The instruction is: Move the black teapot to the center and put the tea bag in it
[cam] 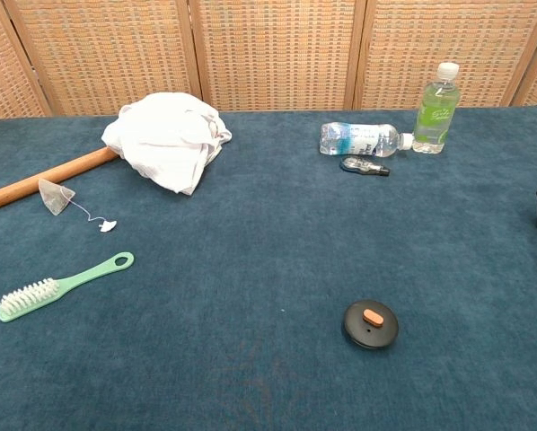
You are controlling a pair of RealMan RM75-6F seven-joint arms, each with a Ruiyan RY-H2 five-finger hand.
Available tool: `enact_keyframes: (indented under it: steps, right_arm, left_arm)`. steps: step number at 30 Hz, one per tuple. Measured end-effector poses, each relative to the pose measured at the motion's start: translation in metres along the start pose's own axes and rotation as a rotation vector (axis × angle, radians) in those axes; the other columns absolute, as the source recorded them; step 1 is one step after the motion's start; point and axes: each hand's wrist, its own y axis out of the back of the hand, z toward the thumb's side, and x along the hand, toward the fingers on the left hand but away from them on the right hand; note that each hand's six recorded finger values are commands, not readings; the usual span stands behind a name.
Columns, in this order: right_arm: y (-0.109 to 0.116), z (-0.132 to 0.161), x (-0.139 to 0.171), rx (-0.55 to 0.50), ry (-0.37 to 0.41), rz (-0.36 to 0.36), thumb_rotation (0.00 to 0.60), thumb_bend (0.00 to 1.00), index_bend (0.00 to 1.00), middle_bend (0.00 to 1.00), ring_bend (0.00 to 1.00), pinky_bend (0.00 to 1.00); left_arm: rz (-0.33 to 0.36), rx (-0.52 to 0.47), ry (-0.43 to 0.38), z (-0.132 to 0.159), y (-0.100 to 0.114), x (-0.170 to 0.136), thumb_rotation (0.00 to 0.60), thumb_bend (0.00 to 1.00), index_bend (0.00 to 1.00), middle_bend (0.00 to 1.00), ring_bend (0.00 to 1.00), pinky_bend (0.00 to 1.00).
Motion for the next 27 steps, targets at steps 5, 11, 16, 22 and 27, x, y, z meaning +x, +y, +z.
enact_keyframes:
  steps: [5, 11, 16, 22, 27]
  right_arm:
    - [0.001, -0.004, 0.004, 0.009, -0.019, -0.027, 0.362, 0.56, 0.23, 0.25, 0.24, 0.16]
    - [0.002, -0.01, 0.007, 0.013, -0.057, -0.052, 0.353, 0.55, 0.23, 0.31, 0.41, 0.48]
    - [-0.001, -0.014, 0.01, 0.02, -0.082, -0.047, 0.351, 0.55, 0.23, 0.32, 0.52, 0.59]
    - [-0.006, -0.016, 0.011, 0.017, -0.107, -0.027, 0.355, 0.55, 0.25, 0.34, 0.59, 0.64]
    - [-0.01, -0.015, 0.011, 0.023, -0.113, -0.014, 0.351, 0.55, 0.27, 0.37, 0.65, 0.66]
  left_arm:
    - [0.0, 0.003, -0.007, 0.001, 0.001, 0.002, 0.6, 0.48, 0.03, 0.0, 0.0, 0.0]
    - [-0.003, 0.006, -0.017, 0.003, 0.001, 0.004, 0.6, 0.48, 0.03, 0.0, 0.0, 0.0]
    - [0.001, 0.008, -0.024, 0.004, 0.002, 0.006, 0.6, 0.48, 0.03, 0.0, 0.0, 0.0]
    - [0.018, 0.007, -0.022, 0.004, -0.001, 0.007, 0.6, 0.48, 0.03, 0.0, 0.0, 0.0]
    - [0.015, 0.007, -0.033, 0.003, 0.001, 0.006, 0.6, 0.48, 0.03, 0.0, 0.0, 0.0]
